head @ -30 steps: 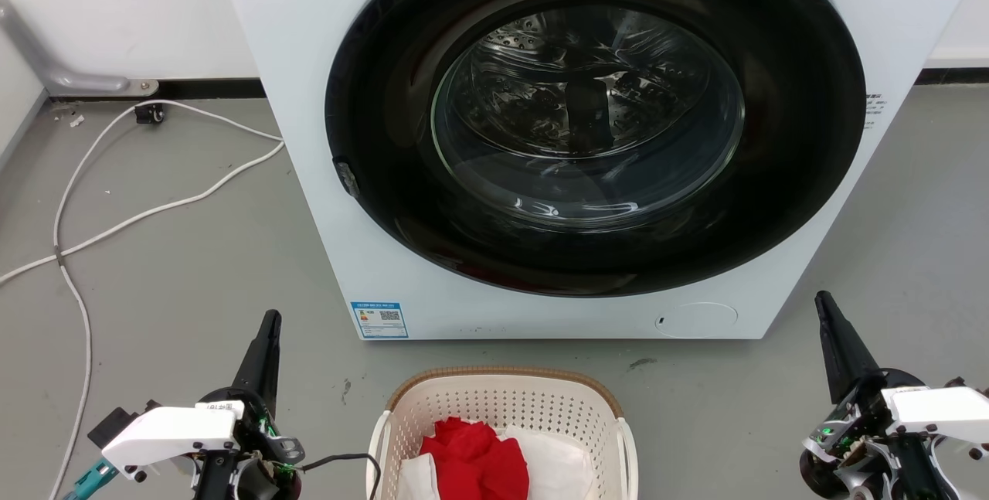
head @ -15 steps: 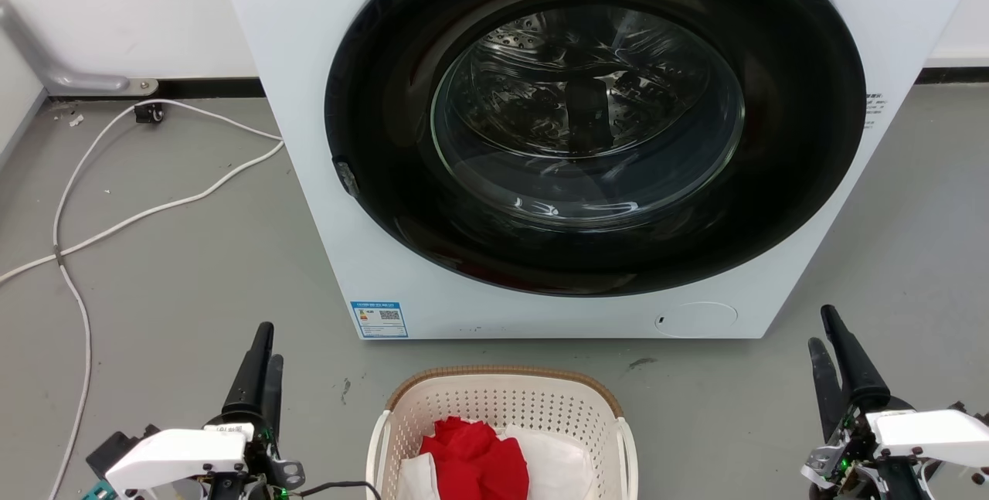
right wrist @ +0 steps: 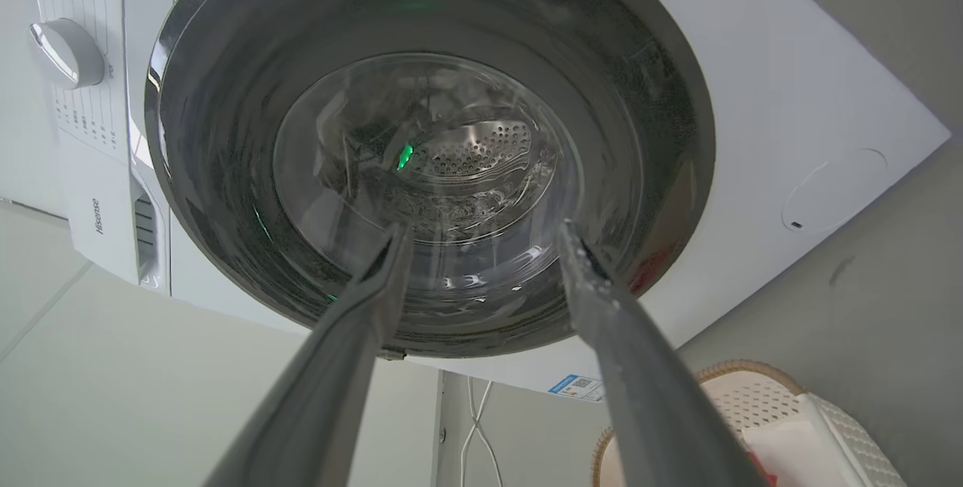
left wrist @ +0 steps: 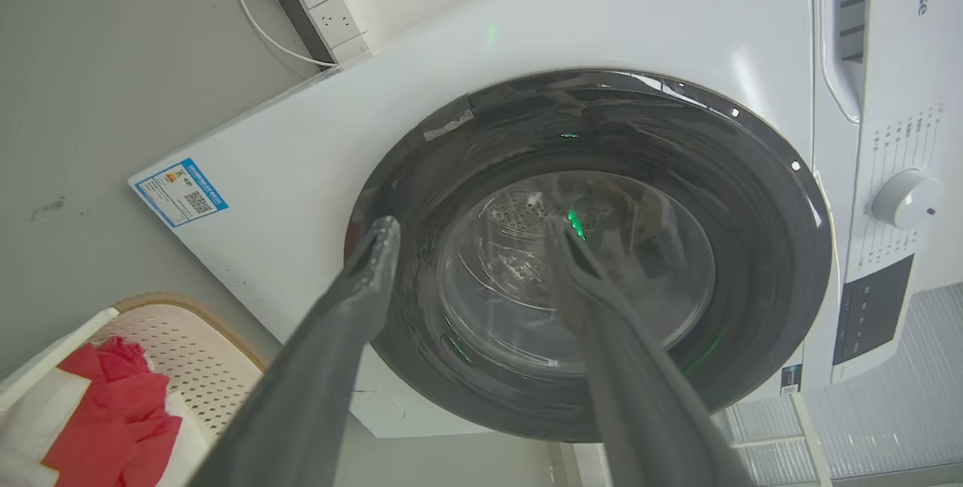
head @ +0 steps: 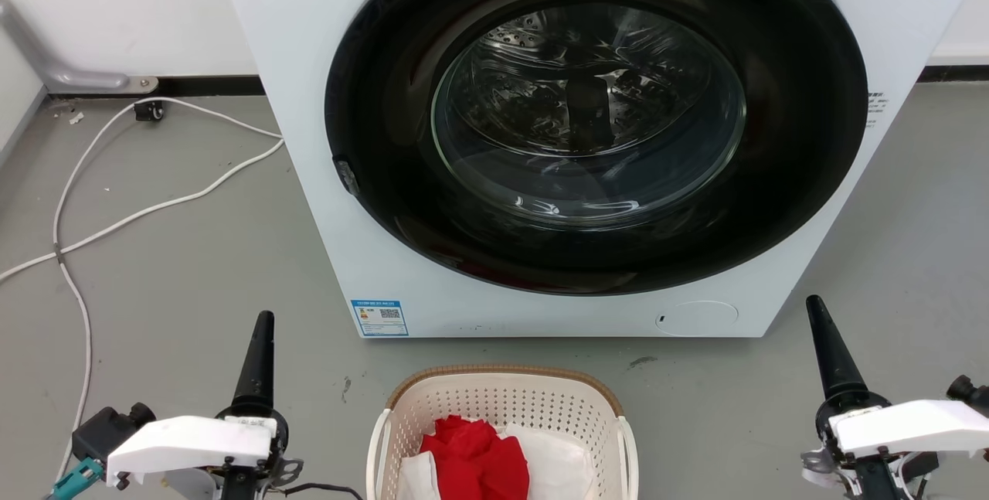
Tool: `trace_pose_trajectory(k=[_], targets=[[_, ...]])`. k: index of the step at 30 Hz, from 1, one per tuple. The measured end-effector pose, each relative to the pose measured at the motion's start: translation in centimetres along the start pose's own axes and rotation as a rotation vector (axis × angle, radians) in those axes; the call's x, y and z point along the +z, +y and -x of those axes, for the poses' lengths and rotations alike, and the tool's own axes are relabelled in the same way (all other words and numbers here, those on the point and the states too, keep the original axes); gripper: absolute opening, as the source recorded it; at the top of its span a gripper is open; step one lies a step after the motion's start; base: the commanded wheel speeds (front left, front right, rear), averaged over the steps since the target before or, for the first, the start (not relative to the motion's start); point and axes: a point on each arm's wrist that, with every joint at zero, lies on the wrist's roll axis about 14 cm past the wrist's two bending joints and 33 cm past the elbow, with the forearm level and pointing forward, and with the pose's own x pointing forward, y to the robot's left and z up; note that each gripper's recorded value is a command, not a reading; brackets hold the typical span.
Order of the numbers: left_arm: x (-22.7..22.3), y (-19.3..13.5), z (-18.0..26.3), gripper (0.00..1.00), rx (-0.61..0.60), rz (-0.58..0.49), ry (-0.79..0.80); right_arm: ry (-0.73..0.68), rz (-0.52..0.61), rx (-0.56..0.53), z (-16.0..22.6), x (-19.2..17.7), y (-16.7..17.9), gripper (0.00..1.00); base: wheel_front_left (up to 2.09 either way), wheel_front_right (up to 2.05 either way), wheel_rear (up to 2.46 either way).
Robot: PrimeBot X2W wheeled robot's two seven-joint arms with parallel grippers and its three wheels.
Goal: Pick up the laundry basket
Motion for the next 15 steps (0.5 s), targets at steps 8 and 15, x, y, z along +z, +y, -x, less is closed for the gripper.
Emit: trace_pose_trajectory(k=[8, 15], targets=[[-0.1, -0.4, 0.1, 1.00, 0.003, -0.160, -0.008, -0.001, 0.172, 0.020, 0.0, -0.2, 0.6, 1.00, 0.00, 0.00, 0.00], [0.0, -0.9, 0.2, 1.00, -0.008, -0.282, -0.025, -0.009, 0.292, 0.041, 0.2, -0.3, 1.1, 1.00, 0.00, 0.00, 0.00]])
